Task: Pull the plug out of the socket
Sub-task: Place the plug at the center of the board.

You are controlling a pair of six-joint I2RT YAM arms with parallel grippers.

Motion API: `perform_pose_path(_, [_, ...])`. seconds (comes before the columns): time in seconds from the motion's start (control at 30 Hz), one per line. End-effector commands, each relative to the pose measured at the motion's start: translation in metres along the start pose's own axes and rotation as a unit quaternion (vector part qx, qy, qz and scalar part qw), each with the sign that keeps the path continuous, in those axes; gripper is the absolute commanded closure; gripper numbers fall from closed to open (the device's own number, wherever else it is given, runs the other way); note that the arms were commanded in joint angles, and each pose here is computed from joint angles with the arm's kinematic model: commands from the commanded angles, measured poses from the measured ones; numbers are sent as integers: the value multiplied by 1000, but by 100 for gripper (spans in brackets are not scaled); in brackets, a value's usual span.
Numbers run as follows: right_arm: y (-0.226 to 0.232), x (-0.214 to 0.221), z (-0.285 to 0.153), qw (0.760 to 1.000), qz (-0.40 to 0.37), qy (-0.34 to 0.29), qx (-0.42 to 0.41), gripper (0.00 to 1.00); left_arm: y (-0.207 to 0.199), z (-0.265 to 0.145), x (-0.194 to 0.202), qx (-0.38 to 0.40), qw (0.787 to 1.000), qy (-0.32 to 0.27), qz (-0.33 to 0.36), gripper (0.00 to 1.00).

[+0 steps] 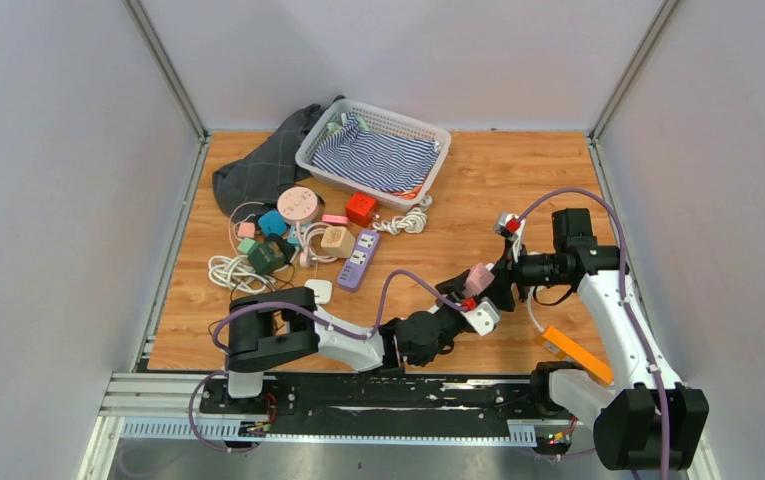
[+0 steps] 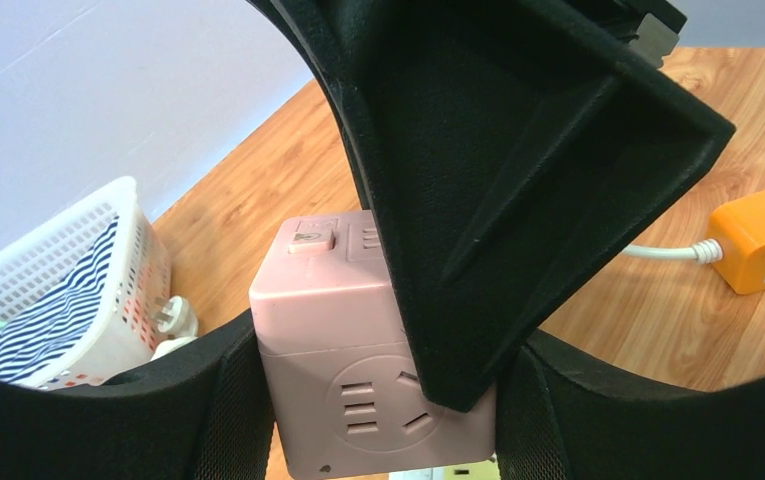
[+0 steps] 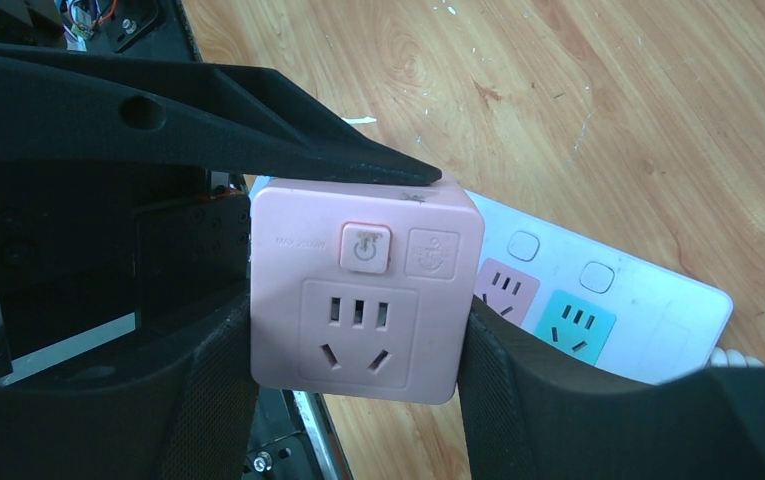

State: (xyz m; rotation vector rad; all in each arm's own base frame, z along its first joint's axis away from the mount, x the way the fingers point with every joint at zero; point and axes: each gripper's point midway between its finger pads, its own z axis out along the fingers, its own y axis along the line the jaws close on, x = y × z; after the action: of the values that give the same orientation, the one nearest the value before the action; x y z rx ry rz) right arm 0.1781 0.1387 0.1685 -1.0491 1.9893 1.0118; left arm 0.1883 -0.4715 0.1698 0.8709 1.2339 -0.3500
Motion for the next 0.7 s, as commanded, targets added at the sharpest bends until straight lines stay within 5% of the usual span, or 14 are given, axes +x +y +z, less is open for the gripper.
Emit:
perform_pose_path(0.0, [5, -15, -5, 1000, -15, -24, -5, 39, -8, -5, -6, 27, 1000, -12, -7, 100])
perform_pose_path(0.67, [3, -14, -7, 1000, -21, -19, 9, 14, -9, -12, 11, 46, 998, 7, -32, 100])
